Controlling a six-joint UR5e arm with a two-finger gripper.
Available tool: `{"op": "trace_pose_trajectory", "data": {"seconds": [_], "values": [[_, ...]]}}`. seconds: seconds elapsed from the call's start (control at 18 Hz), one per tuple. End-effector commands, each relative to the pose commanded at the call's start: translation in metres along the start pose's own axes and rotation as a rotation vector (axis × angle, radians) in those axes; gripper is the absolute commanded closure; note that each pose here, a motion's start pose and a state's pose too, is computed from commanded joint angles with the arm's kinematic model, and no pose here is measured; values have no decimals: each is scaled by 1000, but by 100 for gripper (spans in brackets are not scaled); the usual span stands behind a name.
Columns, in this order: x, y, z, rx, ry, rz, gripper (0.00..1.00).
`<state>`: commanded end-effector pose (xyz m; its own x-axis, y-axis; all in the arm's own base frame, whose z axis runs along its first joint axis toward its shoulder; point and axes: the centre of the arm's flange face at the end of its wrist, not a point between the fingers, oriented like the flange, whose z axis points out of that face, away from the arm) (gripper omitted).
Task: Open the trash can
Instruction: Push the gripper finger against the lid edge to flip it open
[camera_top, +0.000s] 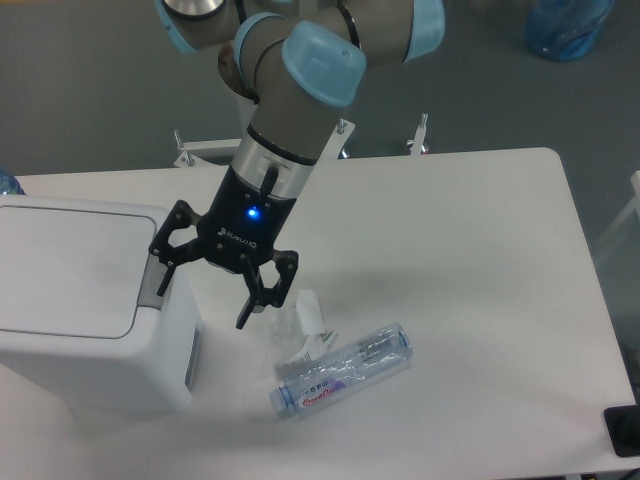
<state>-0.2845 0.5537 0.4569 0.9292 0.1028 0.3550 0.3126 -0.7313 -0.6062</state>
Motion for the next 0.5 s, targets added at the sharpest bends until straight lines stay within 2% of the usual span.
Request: {"op": "trace_pose_trajectory", "data": {"seconds": [0.5], "values": [[-1,0,-1,0,-8,1,0]]}}
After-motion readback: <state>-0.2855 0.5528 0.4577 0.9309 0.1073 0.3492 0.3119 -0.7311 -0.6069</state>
